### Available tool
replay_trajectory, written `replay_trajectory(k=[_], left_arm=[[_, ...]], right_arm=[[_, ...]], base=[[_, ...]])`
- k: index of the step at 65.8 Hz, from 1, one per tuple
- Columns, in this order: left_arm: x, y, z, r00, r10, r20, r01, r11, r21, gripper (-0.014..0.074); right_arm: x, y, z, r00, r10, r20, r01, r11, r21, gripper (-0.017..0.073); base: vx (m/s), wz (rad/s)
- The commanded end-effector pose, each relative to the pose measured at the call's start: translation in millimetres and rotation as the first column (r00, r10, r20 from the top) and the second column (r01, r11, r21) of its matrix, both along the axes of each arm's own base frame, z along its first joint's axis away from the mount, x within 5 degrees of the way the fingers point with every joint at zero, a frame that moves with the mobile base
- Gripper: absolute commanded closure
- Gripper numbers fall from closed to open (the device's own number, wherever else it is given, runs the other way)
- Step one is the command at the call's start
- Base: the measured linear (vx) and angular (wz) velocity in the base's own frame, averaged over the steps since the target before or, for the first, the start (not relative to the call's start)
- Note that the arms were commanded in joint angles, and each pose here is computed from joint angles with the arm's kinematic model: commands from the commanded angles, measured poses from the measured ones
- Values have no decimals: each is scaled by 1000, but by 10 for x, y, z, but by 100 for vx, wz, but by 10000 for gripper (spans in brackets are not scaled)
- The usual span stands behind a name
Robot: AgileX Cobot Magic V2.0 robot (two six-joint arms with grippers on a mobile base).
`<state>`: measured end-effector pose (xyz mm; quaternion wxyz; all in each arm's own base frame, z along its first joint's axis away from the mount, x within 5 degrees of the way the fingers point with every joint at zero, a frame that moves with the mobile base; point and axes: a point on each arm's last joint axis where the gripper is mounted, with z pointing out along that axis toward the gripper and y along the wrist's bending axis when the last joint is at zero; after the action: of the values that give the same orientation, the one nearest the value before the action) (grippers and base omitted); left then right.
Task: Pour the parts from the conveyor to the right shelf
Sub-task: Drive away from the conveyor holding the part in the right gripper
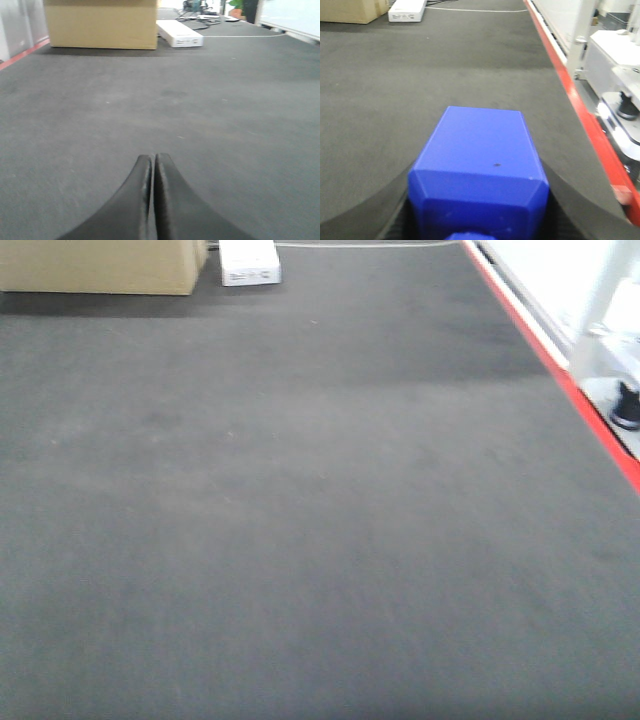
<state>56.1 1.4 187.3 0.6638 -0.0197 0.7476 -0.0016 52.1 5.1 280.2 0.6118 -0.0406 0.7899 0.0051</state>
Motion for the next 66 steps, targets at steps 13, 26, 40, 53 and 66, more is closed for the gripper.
replay_trajectory(k=[13,26,40,53,66], left_arm=[[-13,0,138,994,3,105,-2,1000,-14,600],[-13,0,138,994,3,105,-2,1000,-14,600],[-13,0,138,994,3,105,-2,1000,-14,600],[-13,0,138,994,3,105,-2,1000,-14,600],[-13,0,138,994,3,105,-2,1000,-14,600]], right_arm=[[32,-12,143,996,-15,83,15,1000,-3,564],[32,-12,143,996,-15,83,15,1000,-3,564],[32,-12,143,996,-15,83,15,1000,-3,564],[32,-12,143,996,-15,83,15,1000,-3,564],[32,-12,144,996,-15,84,15,1000,-3,564]], base=[[-31,-34],[-35,-58],[-39,-61],[-40,-61],[-40,-67]])
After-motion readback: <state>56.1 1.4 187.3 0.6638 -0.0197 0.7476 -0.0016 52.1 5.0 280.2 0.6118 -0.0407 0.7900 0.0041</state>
